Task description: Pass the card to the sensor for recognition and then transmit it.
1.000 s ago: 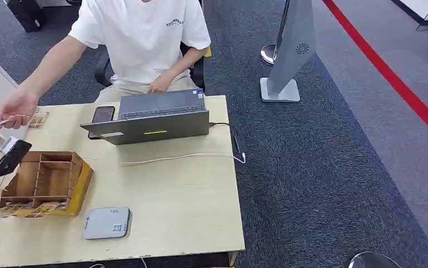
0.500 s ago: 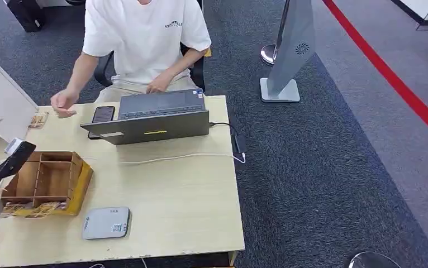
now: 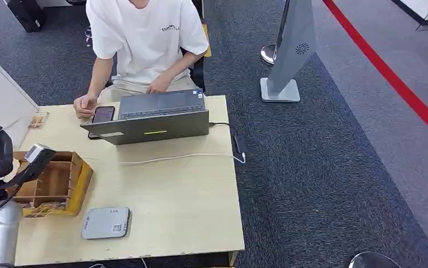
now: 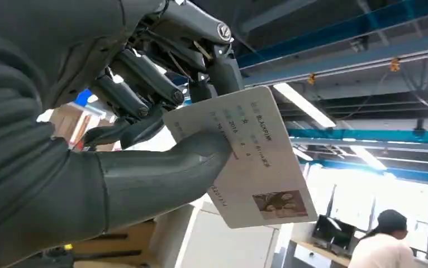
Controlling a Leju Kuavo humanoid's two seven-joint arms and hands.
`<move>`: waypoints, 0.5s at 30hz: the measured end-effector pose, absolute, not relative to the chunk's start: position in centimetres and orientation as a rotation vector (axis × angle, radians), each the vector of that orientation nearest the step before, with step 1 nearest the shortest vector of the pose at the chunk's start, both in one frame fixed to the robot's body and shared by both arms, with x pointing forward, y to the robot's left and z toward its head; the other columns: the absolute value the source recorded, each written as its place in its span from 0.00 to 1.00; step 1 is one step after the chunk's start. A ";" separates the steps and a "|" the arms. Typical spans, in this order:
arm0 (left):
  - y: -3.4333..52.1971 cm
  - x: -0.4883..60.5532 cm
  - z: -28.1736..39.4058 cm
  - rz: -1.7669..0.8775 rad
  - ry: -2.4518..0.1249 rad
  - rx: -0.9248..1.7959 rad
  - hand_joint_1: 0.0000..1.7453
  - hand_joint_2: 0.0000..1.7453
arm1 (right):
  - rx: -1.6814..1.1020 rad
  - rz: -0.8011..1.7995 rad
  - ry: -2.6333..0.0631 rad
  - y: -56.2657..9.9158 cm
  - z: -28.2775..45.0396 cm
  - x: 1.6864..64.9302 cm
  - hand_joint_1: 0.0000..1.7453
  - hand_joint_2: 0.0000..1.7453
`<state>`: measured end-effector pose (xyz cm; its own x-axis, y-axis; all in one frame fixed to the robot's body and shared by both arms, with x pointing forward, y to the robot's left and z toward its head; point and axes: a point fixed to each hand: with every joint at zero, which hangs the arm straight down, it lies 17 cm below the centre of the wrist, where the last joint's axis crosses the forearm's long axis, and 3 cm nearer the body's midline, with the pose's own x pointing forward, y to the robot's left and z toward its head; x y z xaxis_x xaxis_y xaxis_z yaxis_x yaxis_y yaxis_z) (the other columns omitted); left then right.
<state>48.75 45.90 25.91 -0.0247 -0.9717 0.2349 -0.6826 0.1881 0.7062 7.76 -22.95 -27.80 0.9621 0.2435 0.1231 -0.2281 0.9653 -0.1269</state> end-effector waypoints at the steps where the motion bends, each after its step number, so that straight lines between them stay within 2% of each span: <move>1: 45.8 48.7 26.0 -0.530 -1.777 1.561 1.00 1.00 | -0.112 0.239 -0.138 -23.0 -27.8 7.7 0.00 1.00; 6: 43.5 47.9 26.1 -0.560 -1.844 1.534 1.00 1.00 | -0.116 0.234 -0.136 -23.1 -27.8 7.7 0.00 1.00; 12: 30.8 44.0 24.7 -0.761 -1.973 1.449 1.00 1.00 | -0.123 0.191 -0.131 -23.1 -27.8 7.7 0.00 1.00; 15: 26.5 42.3 23.4 -0.805 -2.002 1.374 1.00 1.00 | -0.126 0.167 -0.130 -23.1 -27.8 7.7 0.00 1.00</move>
<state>42.30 26.52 23.41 -0.3053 -0.9446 0.1206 -0.5978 0.2887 0.7478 7.65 -23.12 -27.82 0.9778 0.1730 0.1182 -0.1568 0.9783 -0.1354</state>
